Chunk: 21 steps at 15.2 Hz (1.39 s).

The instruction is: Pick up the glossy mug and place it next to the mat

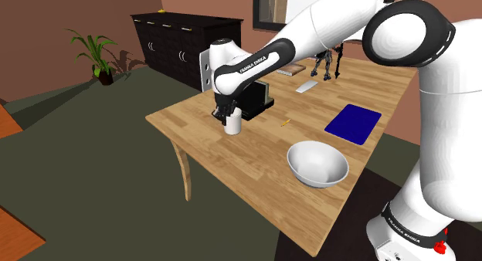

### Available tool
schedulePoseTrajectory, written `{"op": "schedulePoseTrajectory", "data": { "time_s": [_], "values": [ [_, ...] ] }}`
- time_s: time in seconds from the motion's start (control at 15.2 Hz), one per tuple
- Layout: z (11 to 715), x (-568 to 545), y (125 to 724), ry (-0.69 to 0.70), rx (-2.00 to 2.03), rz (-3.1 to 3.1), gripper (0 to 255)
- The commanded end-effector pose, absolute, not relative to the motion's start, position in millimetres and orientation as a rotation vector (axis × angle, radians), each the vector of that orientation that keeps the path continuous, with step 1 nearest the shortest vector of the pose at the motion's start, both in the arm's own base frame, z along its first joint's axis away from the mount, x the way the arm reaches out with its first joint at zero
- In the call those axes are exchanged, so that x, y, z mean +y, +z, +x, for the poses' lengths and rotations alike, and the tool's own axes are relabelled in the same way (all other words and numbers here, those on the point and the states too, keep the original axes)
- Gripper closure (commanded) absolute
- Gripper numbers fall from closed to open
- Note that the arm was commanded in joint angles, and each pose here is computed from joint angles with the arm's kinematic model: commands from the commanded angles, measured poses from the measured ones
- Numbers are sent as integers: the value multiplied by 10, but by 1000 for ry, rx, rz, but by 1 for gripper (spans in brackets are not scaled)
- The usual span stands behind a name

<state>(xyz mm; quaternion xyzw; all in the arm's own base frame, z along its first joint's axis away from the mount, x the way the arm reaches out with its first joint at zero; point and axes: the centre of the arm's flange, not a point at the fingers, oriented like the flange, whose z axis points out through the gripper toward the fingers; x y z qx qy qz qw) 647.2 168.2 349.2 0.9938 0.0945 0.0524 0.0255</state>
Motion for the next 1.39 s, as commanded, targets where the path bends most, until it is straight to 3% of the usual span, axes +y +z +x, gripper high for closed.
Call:
{"op": "schedulePoseTrajectory", "data": {
  "time_s": [0.0, 1.32],
  "values": [
    [6476, 1684, 3571, 163, 292, 3073, 255],
    [6476, 1684, 4627, 163, 292, 3072, 255]
  ]
}}
